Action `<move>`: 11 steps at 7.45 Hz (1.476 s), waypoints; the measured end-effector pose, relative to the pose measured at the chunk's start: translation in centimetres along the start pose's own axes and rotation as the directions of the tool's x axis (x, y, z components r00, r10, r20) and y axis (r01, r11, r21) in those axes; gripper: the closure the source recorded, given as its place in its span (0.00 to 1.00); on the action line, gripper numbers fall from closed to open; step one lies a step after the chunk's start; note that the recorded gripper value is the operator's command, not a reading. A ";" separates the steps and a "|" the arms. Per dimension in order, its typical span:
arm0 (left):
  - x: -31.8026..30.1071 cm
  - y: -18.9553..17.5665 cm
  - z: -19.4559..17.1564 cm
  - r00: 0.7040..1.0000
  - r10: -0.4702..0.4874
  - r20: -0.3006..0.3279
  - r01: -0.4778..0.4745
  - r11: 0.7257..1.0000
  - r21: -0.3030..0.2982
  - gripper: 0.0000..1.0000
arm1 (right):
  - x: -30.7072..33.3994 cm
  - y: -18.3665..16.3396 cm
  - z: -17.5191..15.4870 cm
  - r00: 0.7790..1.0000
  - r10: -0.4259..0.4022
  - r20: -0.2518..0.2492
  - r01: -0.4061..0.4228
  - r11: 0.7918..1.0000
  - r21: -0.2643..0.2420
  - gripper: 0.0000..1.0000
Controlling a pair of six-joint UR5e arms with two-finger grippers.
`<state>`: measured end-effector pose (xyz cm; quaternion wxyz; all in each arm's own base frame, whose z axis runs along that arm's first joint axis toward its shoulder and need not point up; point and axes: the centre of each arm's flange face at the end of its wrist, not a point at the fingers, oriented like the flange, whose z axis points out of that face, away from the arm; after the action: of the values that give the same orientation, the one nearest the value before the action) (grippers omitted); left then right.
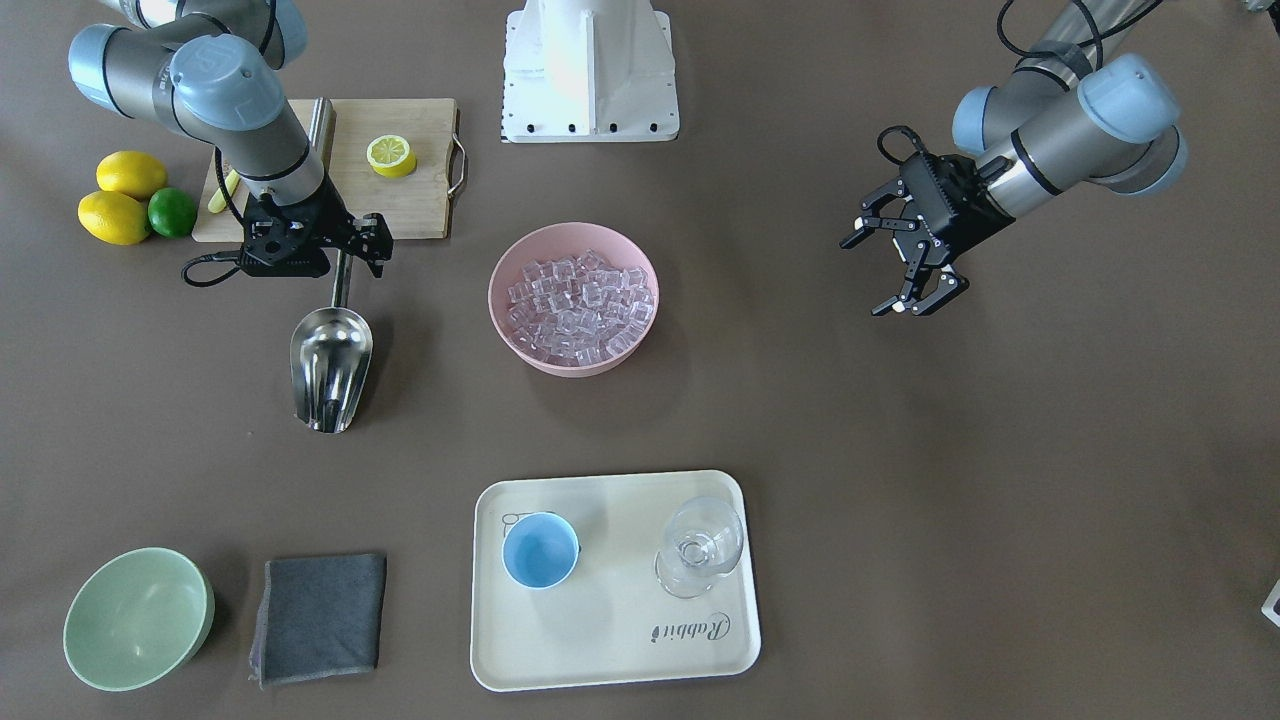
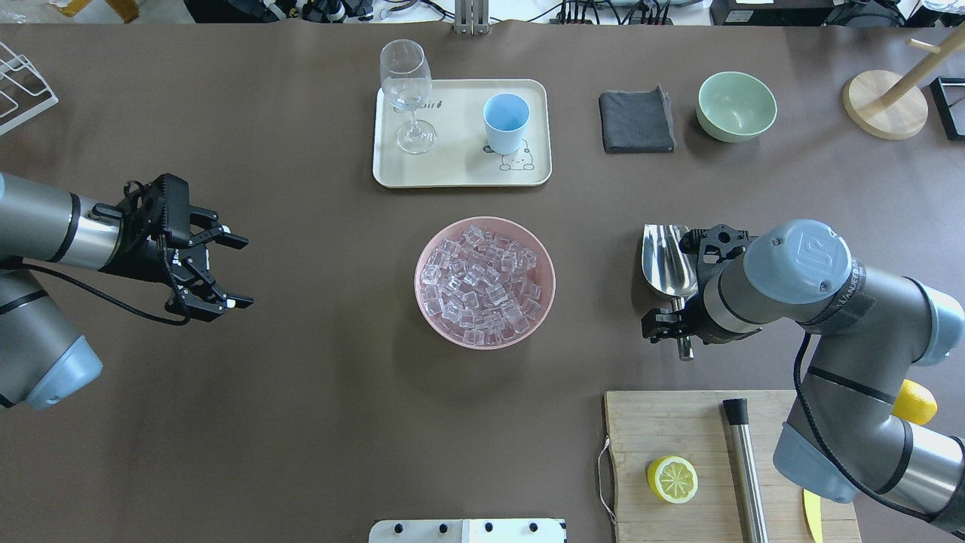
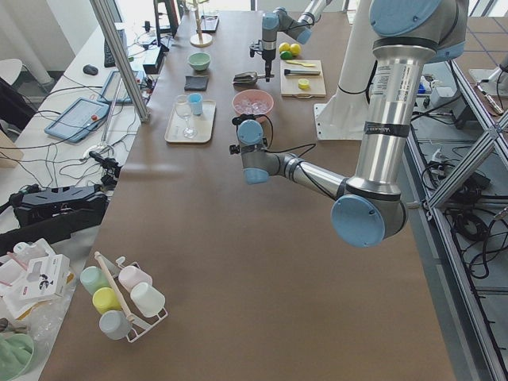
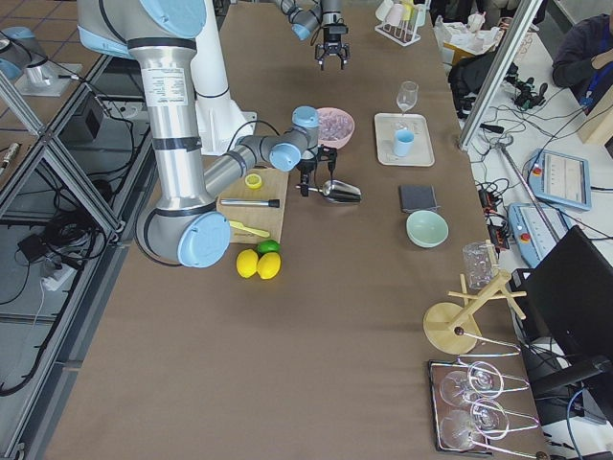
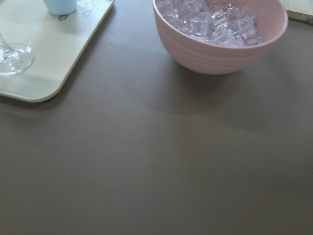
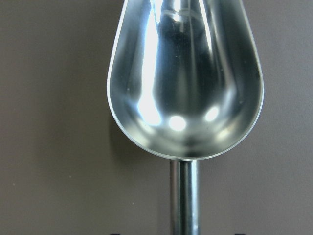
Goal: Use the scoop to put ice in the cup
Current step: 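Close the right gripper on the scoop handle while the left gripper nears the bowl rim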
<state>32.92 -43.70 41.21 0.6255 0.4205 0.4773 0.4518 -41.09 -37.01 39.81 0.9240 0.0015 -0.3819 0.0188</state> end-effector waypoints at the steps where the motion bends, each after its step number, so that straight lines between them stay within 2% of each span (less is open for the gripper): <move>1: 0.8 -0.8 1.3 0.998 0.056 -0.008 -0.056 0.998 0.018 0.08 | 0.0 0.3 0.1 1.000 -0.004 -0.002 0.004 1.000 -0.003 0.38; 3: 1.3 -2.6 3.1 0.990 0.135 0.037 -0.137 0.990 0.044 0.06 | 0.3 0.4 0.3 1.000 -0.016 -0.008 0.016 1.000 -0.003 0.44; 4: 1.2 -3.1 3.9 0.978 0.204 0.053 -0.206 0.978 0.041 0.04 | 0.4 0.5 0.3 1.000 -0.021 -0.010 0.021 1.000 -0.003 0.47; 6: 0.9 -4.9 6.2 0.960 0.266 0.084 -0.270 0.962 0.043 0.06 | 0.5 0.5 0.3 1.000 -0.024 -0.012 0.024 1.000 0.000 0.56; 8: 1.2 -6.4 7.5 0.974 0.207 0.086 -0.213 0.975 0.065 0.09 | 0.6 0.5 0.4 1.000 -0.024 -0.015 0.024 1.000 0.002 1.00; 9: 1.8 -7.3 8.7 0.980 0.185 0.072 -0.191 0.979 0.079 0.10 | 0.7 0.5 0.4 1.000 -0.024 -0.017 0.025 1.000 0.002 1.00; 11: 2.4 -8.5 11.2 0.983 0.176 0.050 -0.181 0.978 0.106 0.03 | 0.8 0.5 0.3 0.999 -0.029 -0.020 0.029 1.000 0.007 1.00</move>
<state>45.55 -44.42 34.68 0.5679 0.5043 0.4491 0.4706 -40.78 -36.49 40.55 0.9279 0.0103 -0.3725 0.0069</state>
